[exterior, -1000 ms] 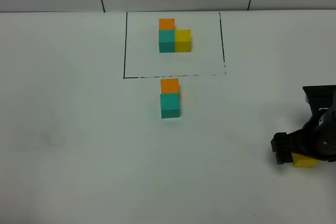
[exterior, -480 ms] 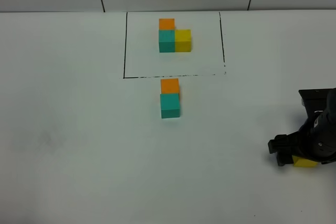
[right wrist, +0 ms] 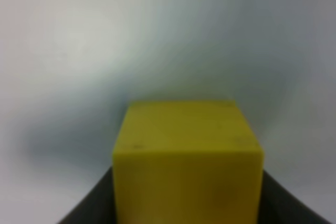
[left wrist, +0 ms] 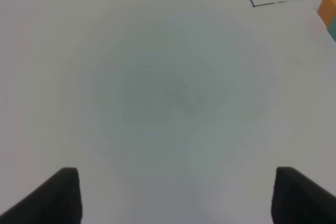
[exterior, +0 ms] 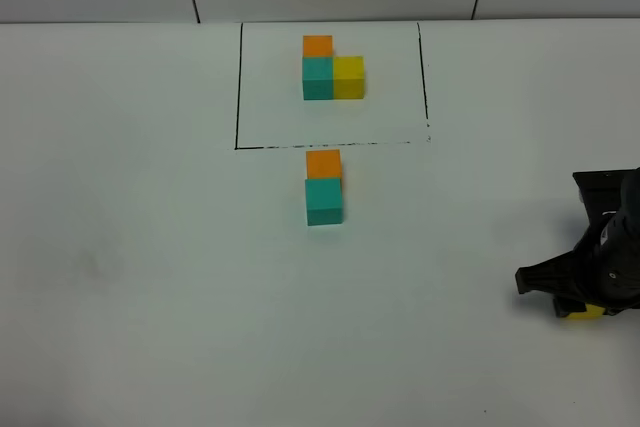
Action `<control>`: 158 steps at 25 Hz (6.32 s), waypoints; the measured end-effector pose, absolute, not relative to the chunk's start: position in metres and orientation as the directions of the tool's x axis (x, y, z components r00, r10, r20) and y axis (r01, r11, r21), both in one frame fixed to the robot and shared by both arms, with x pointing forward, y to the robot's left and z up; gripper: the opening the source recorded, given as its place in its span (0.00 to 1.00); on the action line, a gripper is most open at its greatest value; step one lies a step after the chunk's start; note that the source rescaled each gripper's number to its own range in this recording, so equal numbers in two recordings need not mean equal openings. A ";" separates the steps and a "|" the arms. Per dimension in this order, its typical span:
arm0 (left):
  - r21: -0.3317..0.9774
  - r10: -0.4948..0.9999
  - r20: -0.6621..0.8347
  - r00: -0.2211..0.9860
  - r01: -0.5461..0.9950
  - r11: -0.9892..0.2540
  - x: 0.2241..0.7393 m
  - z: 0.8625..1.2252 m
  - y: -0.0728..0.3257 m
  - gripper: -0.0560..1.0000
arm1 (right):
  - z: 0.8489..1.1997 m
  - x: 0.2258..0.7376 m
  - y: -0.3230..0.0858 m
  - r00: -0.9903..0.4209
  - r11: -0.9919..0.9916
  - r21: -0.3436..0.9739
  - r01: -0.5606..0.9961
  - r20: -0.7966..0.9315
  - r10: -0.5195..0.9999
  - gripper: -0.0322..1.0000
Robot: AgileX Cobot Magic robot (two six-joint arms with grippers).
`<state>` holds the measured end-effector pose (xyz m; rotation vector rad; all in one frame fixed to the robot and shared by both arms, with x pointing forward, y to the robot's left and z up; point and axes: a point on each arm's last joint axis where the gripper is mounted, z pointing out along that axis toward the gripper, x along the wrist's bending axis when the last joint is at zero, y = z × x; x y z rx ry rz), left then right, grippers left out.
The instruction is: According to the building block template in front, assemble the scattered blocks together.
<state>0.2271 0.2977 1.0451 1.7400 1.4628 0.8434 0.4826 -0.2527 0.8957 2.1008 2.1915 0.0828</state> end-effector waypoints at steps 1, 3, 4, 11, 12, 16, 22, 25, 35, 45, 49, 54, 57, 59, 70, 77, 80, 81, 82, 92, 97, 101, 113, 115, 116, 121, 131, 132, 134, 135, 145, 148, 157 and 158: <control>0.840 0.988 0.041 0.149 0.531 -0.115 0.227 1.045 0.298 0.71 | 0.897 0.484 -0.253 -0.054 0.059 0.109 0.992 -0.051 0.997 0.05; 0.840 0.988 0.041 0.149 0.531 -0.115 0.227 1.045 0.298 0.71 | 0.902 0.490 -0.254 -0.084 0.093 0.114 0.989 -0.078 0.993 0.05; 0.840 0.988 0.041 0.149 0.531 -0.115 0.227 1.045 0.298 0.71 | 0.906 0.494 -0.255 -0.108 0.119 0.115 0.986 -0.093 0.990 0.05; 0.840 0.988 0.041 0.149 0.531 -0.115 0.227 1.045 0.298 0.71 | 0.944 0.519 -0.224 -0.650 0.662 0.048 0.748 -0.152 0.745 0.05; 0.840 0.988 0.041 0.149 0.531 -0.115 0.227 1.045 0.298 0.71 | 0.950 0.523 -0.215 -0.713 0.726 0.053 0.686 -0.146 0.685 0.05; 0.840 0.988 0.041 0.149 0.531 -0.115 0.227 1.045 0.298 0.71 | 0.964 0.538 -0.183 -0.917 0.923 0.029 0.383 -0.106 0.384 0.05; 0.840 0.988 0.041 0.149 0.531 -0.115 0.227 1.045 0.298 0.71 | 0.949 0.568 -0.138 -0.994 0.997 -0.007 0.077 -0.080 0.076 0.05; 0.840 0.988 0.041 0.149 0.531 -0.115 0.227 1.045 0.298 0.71 | 0.943 0.582 -0.114 -0.997 1.000 -0.007 0.006 -0.082 0.005 0.05; 0.840 0.988 0.041 0.149 0.531 -0.115 0.227 1.045 0.298 0.71 | 0.927 0.606 -0.074 -0.994 0.998 0.037 -0.056 -0.098 -0.052 0.05; 0.840 0.988 0.041 0.149 0.531 -0.115 0.227 1.045 0.298 0.71 | 0.911 0.614 -0.068 -0.990 0.996 0.075 -0.048 -0.135 -0.038 0.05; 0.840 0.988 0.041 0.149 0.531 -0.115 0.227 1.045 0.298 0.71 | 0.903 0.615 -0.066 -0.991 0.996 0.081 -0.043 -0.133 -0.032 0.05; 0.840 0.988 0.042 0.150 0.531 -0.116 0.227 1.045 0.298 0.71 | 0.897 0.616 -0.066 -0.992 0.996 0.078 -0.034 -0.122 -0.025 0.05; 0.840 0.988 0.042 0.150 0.531 -0.116 0.227 1.045 0.298 0.71 | 0.896 0.616 -0.065 -0.992 0.996 0.078 -0.034 -0.121 -0.024 0.05; 0.840 0.988 0.042 0.150 0.531 -0.116 0.227 1.045 0.298 0.71 | 0.896 0.616 -0.065 -0.992 0.996 0.079 -0.033 -0.121 -0.023 0.05; 0.839 0.988 0.043 0.151 0.531 -0.118 0.227 1.045 0.298 0.71 | 0.895 0.615 -0.061 -0.993 0.994 0.106 -0.024 -0.122 -0.011 0.05; 0.839 0.988 0.042 0.150 0.531 -0.117 0.227 1.045 0.298 0.71 | 0.894 0.613 -0.055 -0.992 0.993 0.119 -0.029 -0.123 -0.014 0.05; 0.839 0.988 0.042 0.150 0.531 -0.117 0.227 1.045 0.298 0.71 | 0.892 0.614 -0.055 -0.992 0.993 0.119 -0.028 -0.122 -0.013 0.05; 0.839 0.988 0.042 0.150 0.531 -0.117 0.227 1.045 0.298 0.71 | 0.891 0.614 -0.055 -0.993 0.993 0.117 -0.028 -0.120 -0.014 0.05; 0.839 0.988 0.042 0.150 0.531 -0.117 0.227 1.045 0.298 0.71 | 0.891 0.614 -0.055 -0.993 0.993 0.118 -0.028 -0.120 -0.014 0.06; 0.839 0.988 0.042 0.150 0.531 -0.117 0.227 1.045 0.298 0.71 | 0.889 0.614 -0.055 -0.992 0.992 0.116 -0.045 -0.123 -0.031 0.06; 0.839 0.988 0.042 0.150 0.531 -0.117 0.227 1.045 0.298 0.71 | 0.889 0.614 -0.055 -0.992 0.992 0.116 -0.053 -0.123 -0.038 0.06; 0.839 0.988 0.042 0.150 0.531 -0.117 0.227 1.045 0.298 0.71 | 0.889 0.614 -0.055 -0.992 0.992 0.117 -0.053 -0.124 -0.038 0.06; 0.839 0.988 0.042 0.150 0.531 -0.117 0.227 1.045 0.298 0.71 | 0.907 0.613 -0.054 -0.989 0.991 0.137 -0.011 -0.149 0.010 0.54; 0.839 0.988 0.042 0.150 0.531 -0.117 0.227 1.045 0.298 0.71 | 0.920 0.612 -0.057 -0.986 0.991 0.136 0.020 -0.160 0.042 0.71; 0.839 0.988 0.042 0.150 0.531 -0.117 0.227 1.045 0.298 0.71 | 0.928 0.610 -0.058 -0.985 0.990 0.137 0.039 -0.162 0.061 0.77; 0.839 0.988 0.042 0.150 0.531 -0.117 0.227 1.045 0.298 0.71 | 0.960 0.614 -0.084 -0.949 0.948 0.170 0.268 -0.121 0.290 0.96; 0.839 0.988 0.042 0.150 0.531 -0.117 0.227 1.045 0.298 0.71 | 0.970 0.631 -0.222 -0.544 0.521 0.246 0.817 0.030 0.839 0.99; 0.839 0.988 0.041 0.149 0.531 -0.115 0.227 1.045 0.298 0.71 | 0.972 0.629 -0.237 -0.497 0.474 0.260 0.841 0.030 0.867 0.99; 0.840 0.988 0.041 0.149 0.531 -0.115 0.227 1.045 0.298 0.71 | 0.977 0.620 -0.264 -0.415 0.391 0.286 0.875 0.026 0.909 0.99; 0.839 0.988 0.041 0.149 0.531 -0.115 0.227 1.045 0.298 0.71 | 0.980 0.614 -0.278 -0.371 0.347 0.292 0.891 0.029 0.928 0.99; 0.839 0.988 0.042 0.150 0.531 -0.116 0.227 1.045 0.298 0.71 | 1.021 0.537 -0.349 -0.125 0.115 0.368 0.923 0.005 0.992 0.99; 0.840 0.988 0.042 0.150 0.531 -0.116 0.227 1.045 0.298 0.71 | 1.038 0.509 -0.351 -0.078 0.077 0.413 0.908 -0.015 0.997 0.99; 0.840 0.988 0.042 0.150 0.531 -0.116 0.227 1.045 0.298 0.71 | 1.054 0.432 -0.333 -0.054 0.060 0.499 0.865 -0.027 0.998 0.99; 0.840 0.988 0.042 0.150 0.531 -0.116 0.227 1.045 0.298 0.71 | 1.055 0.423 -0.330 -0.054 0.060 0.511 0.857 -0.026 0.998 0.99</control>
